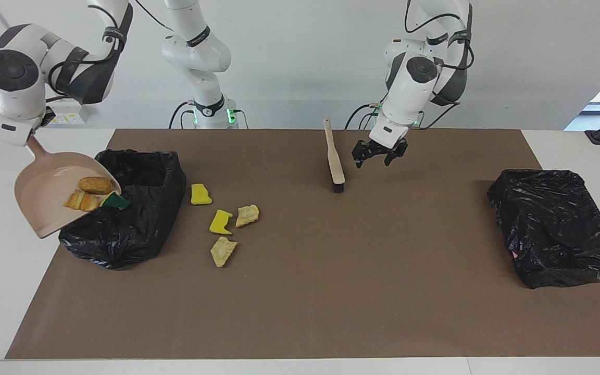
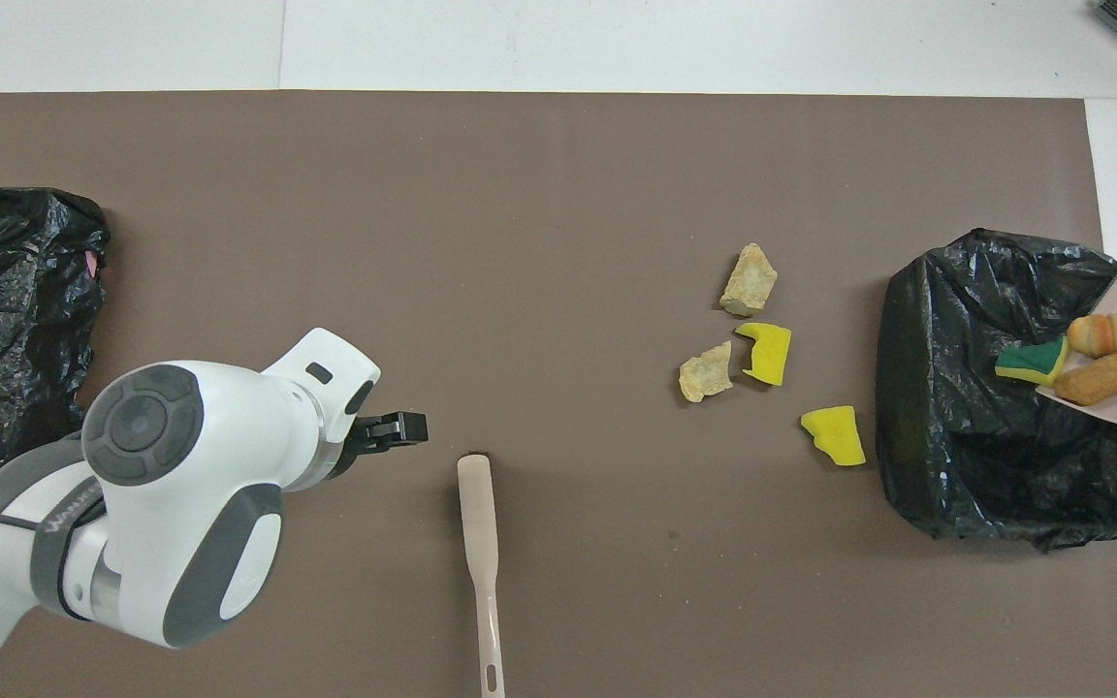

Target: Sweep and dump trash in bin

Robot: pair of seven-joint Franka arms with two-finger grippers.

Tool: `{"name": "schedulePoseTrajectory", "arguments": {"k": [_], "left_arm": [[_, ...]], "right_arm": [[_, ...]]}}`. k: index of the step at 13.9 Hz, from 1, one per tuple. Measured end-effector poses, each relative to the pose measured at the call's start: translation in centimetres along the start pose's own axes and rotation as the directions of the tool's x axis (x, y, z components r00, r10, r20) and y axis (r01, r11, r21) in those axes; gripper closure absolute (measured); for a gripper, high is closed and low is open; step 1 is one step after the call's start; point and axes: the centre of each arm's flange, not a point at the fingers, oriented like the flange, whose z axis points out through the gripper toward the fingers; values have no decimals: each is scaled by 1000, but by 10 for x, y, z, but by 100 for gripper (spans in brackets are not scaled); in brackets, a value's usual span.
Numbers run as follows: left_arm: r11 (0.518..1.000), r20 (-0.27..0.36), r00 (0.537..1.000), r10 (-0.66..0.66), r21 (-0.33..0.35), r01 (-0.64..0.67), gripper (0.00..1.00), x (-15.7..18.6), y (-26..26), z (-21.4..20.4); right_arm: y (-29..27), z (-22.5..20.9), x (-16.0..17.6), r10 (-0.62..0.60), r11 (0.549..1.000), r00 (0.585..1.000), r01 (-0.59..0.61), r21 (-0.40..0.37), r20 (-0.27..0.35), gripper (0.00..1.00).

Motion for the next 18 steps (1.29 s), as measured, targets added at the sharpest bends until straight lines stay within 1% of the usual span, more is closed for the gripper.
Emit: {"name": "schedulePoseTrajectory", "arguments": {"k": [2,4,6,7,9,12,14,15,16,18], "left_arm": [[998,15,998,54,15,-54,0,31,-17,-23],[994,30,994,107,19,-108,0,60,-42,-51],[988,37,988,153,16,-154,0,81,-74,-74],[984,47,983,175,23,-176,0,87,-90,-84],[976,70,976,208,56,-212,0,93,-112,-107],[971,87,972,217,83,-224,0,93,-122,-147],[971,85,973,216,86,-223,0,93,-122,-157],[971,83,973,216,87,-223,0,93,-122,-158],[971,81,973,217,87,-224,0,93,-121,-161],[970,91,972,217,89,-225,0,90,-121,-176]], "right_arm": [[0,-8,4,-15,999,999,16,-40,29,68],[2,-17,7,-36,995,996,43,-88,80,68],[1,-30,12,-63,989,992,76,-128,105,68],[2,-36,12,-76,986,991,91,-141,112,68],[5,-46,6,-94,981,988,112,-158,120,68],[9,-68,-10,-113,977,984,135,-167,135,68],[9,-84,-22,-110,976,985,132,-171,134,68],[8,-92,-26,-101,978,987,122,-168,127,68],[5,-99,-31,-92,982,991,106,-154,97,68],[-1,-113,-36,-79,991,996,74,-113,-37,68]]}}
